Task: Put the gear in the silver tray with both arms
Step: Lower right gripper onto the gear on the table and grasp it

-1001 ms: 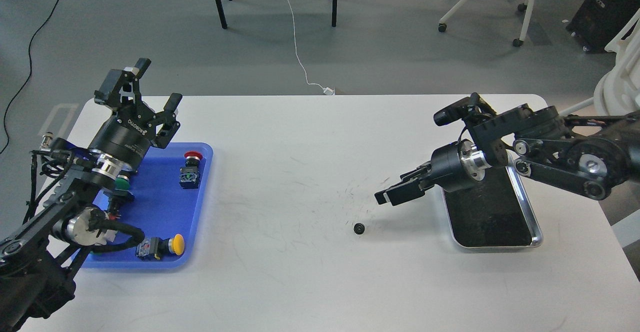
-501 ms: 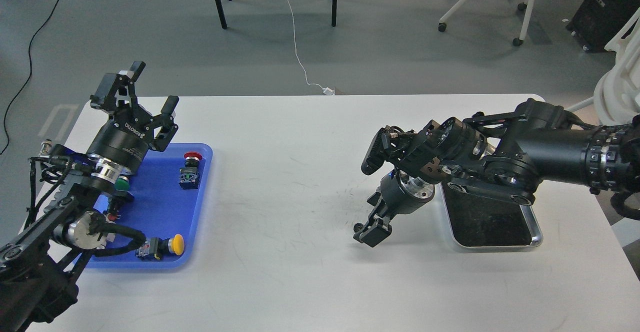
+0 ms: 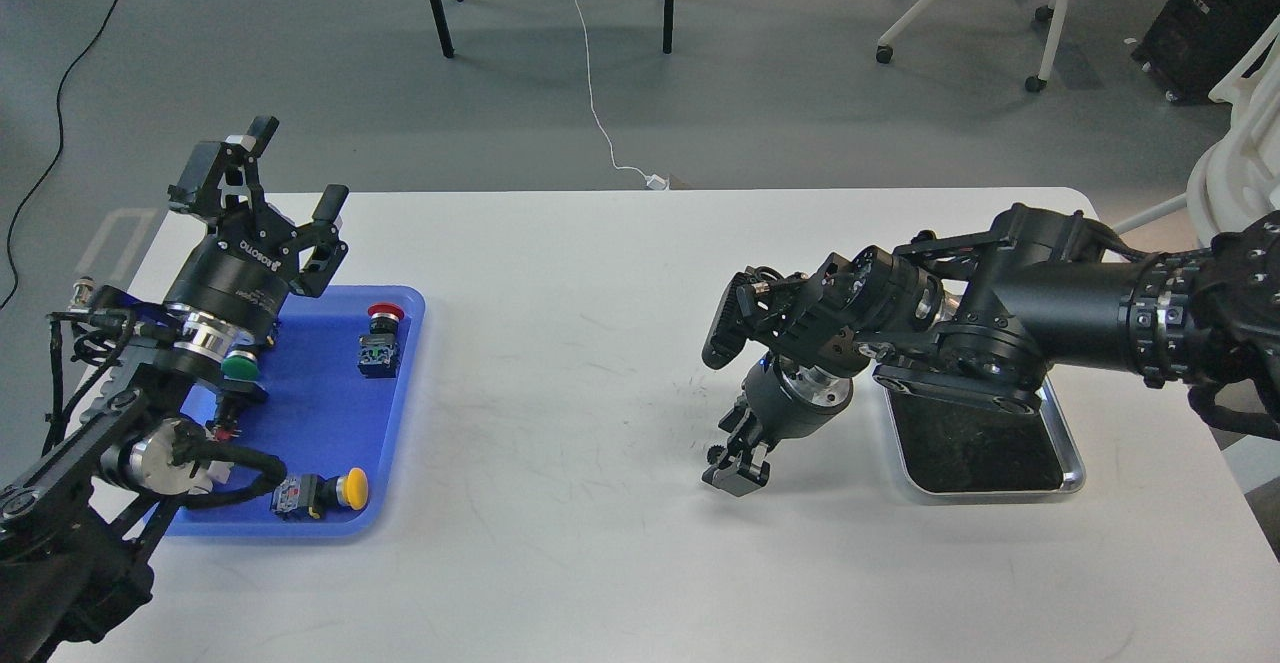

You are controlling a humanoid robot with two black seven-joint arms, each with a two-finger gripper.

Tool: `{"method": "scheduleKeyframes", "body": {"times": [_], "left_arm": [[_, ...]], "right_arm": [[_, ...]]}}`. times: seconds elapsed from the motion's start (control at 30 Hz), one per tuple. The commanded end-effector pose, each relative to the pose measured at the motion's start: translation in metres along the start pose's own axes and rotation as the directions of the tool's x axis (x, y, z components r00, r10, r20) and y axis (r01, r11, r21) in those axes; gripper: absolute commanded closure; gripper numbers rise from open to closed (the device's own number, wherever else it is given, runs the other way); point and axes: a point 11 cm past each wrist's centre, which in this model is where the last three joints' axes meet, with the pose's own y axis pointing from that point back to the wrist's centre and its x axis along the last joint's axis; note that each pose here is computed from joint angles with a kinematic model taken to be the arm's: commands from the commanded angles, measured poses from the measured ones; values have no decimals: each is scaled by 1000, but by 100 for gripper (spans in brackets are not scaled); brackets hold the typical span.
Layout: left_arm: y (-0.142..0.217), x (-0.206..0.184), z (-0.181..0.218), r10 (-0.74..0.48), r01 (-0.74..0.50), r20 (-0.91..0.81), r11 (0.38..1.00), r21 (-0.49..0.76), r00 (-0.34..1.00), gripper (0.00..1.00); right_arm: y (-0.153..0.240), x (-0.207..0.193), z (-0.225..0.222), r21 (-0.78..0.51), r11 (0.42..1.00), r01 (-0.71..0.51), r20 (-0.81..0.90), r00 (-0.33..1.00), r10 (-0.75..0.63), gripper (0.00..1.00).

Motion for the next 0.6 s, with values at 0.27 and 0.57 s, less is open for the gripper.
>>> {"method": "scheduleKeyframes", "body": {"times": [0.27, 0.57], "left_arm": [[0, -1, 0, 1, -1, -2, 1000, -2, 1000, 2], [-1, -3, -1, -1, 1, -9, 1000, -4, 1000, 2]], "right_arm": [[-3, 2, -1, -9, 1000, 25, -27, 999, -25, 45], [-1, 6, 0, -19, 999, 29, -40, 999, -29, 59]]}}
